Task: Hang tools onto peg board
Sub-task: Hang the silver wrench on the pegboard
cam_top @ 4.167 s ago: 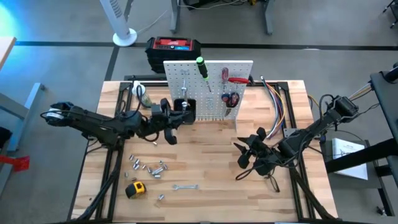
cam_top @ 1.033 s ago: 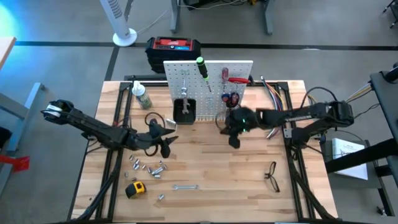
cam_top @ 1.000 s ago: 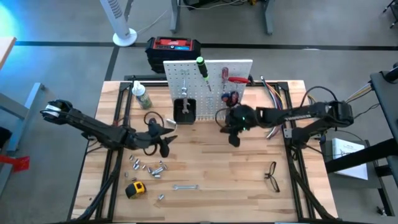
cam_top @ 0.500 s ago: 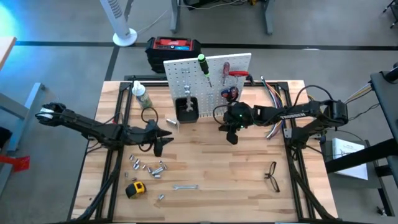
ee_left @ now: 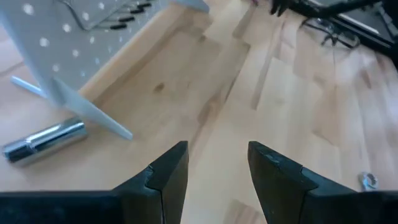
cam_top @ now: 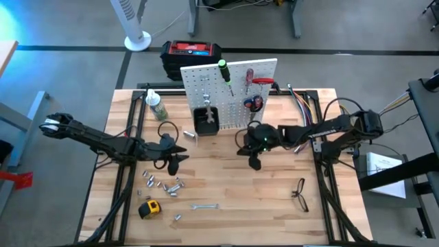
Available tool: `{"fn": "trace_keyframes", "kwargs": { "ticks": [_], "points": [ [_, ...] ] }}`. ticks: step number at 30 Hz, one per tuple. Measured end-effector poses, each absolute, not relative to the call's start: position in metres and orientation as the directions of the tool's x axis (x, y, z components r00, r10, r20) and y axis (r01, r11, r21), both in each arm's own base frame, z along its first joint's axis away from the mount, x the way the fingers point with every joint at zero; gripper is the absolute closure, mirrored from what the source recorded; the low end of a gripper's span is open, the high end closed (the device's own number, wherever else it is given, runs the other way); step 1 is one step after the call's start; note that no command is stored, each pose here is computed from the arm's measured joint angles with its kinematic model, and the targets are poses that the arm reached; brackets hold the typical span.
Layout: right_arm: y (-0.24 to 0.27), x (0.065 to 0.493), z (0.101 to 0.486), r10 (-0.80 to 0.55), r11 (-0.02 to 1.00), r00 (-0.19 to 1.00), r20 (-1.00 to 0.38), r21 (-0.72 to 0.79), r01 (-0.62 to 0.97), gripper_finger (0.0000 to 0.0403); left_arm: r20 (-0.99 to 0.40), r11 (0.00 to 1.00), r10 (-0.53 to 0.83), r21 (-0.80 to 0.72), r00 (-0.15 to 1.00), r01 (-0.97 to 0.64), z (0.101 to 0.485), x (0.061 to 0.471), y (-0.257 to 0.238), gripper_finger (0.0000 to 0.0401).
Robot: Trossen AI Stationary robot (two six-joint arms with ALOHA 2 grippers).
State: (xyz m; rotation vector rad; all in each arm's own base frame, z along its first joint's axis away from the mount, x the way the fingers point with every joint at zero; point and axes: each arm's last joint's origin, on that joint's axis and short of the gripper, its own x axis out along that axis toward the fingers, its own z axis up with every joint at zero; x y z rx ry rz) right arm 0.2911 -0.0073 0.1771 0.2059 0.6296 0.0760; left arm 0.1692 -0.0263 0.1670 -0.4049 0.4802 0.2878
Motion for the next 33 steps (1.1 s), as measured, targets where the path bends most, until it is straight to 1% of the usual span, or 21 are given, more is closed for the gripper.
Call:
{"fn": "trace_keyframes", "kwargs": {
  "ticks": [4, 9, 11, 15, 19, 24, 28, 33],
  "points": [
    [0.018, 0.299, 0.176, 0.143, 0.976, 0.84, -0.524, 0.217, -0.031, 0.04, -0.504, 0.894, 0.143, -0.302, 0.852, -0.329, 0.166, 0.169, -0.031, 0.0244],
    [0.042, 0.301, 0.167, 0.136, 0.978, 0.832, -0.537, 0.208, -0.026, 0.04, -0.512, 0.9, 0.093, -0.323, 0.854, -0.291, 0.162, 0.171, -0.045, 0.0244],
    [0.05, 0.302, 0.161, 0.14, 0.979, 0.828, -0.543, 0.2, -0.035, 0.04, -0.507, 0.901, 0.094, -0.323, 0.857, -0.29, 0.16, 0.171, -0.051, 0.0244],
    [0.063, 0.312, 0.154, 0.17, 0.97, 0.865, -0.472, 0.232, -0.065, 0.04, -0.469, 0.91, 0.096, -0.316, 0.878, -0.268, 0.158, 0.173, -0.065, 0.0244],
    [0.075, 0.325, 0.143, 0.202, 0.968, 0.891, -0.408, 0.221, -0.118, 0.04, -0.456, 0.92, 0.045, -0.328, 0.889, -0.215, 0.155, 0.174, -0.078, 0.0244],
    [0.084, 0.348, 0.132, 0.211, 0.971, 0.886, -0.414, 0.196, -0.14, 0.0399, -0.471, 0.927, -0.037, -0.346, 0.881, -0.146, 0.149, 0.172, -0.093, 0.0244],
    [0.088, 0.366, 0.122, 0.211, 0.974, 0.85, -0.482, 0.179, -0.14, 0.0383, -0.522, 0.931, -0.107, -0.352, 0.846, -0.099, 0.143, 0.175, -0.105, 0.0244],
    [0.095, 0.386, 0.118, 0.25, 0.968, 0.714, -0.654, 0.185, -0.169, 0.0338, -0.576, 0.942, -0.203, -0.334, 0.792, -0.001, 0.145, 0.191, -0.123, 0.0244]
  ]
}}
